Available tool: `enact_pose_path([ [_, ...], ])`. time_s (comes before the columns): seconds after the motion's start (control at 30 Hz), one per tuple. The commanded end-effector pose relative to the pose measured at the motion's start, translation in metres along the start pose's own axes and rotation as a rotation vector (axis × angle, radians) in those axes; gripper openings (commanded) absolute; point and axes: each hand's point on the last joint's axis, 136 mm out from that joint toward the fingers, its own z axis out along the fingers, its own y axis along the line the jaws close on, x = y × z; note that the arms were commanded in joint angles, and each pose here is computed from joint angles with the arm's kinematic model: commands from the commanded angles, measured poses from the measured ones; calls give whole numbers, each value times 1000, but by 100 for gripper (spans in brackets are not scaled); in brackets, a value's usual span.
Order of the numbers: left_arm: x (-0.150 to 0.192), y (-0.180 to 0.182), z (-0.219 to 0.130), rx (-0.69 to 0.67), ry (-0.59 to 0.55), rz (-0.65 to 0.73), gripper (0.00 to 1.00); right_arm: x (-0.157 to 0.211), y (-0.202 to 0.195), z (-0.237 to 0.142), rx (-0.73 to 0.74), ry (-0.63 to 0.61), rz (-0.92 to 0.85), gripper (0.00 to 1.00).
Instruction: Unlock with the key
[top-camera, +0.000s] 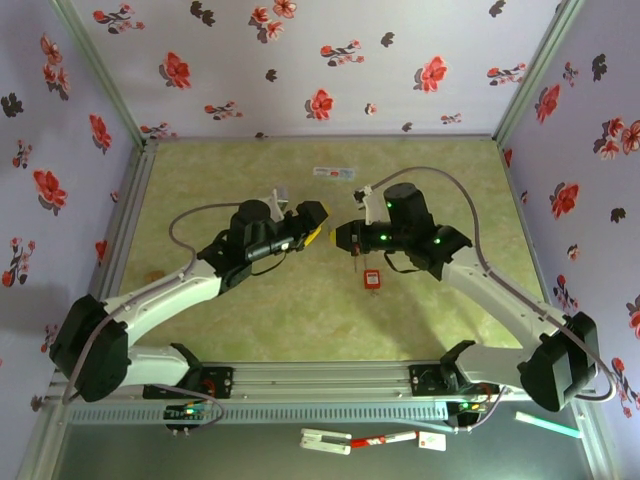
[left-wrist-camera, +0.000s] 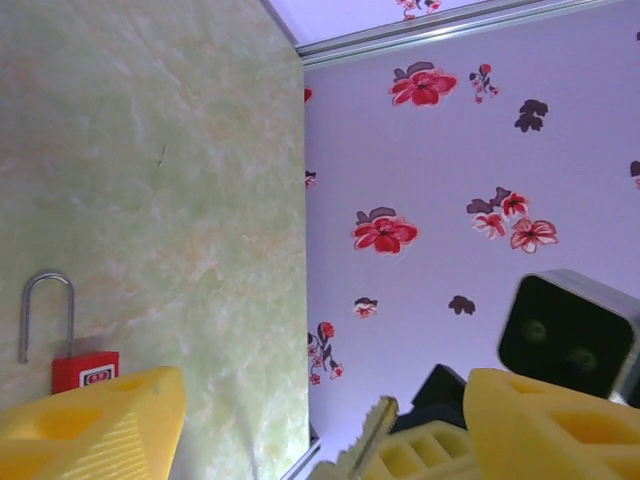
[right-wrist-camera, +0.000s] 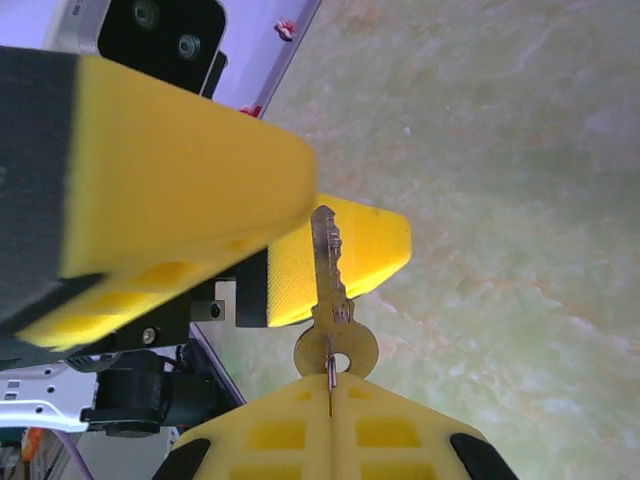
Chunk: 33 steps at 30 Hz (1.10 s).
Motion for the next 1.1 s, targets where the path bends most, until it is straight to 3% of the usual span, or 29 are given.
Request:
enact_pose_path([
  [0.0,3,1,4,-16,20,7,65,2,3,1,36,36,-64,0],
  [0.37,13,4,14,-26,77,-2,37,9,-9,10,109,91,-97,0],
  [0.63,21,12,19,-33,112,-22,25,9,-11,15,123,120,-112,0],
  [0.8,23,14,19,-30,118,-26,0,14,-19,16,153,136,-121,0],
  [1.07,15,4,15,-4,97,27,0,5,-24,3,210,42,-60,0],
])
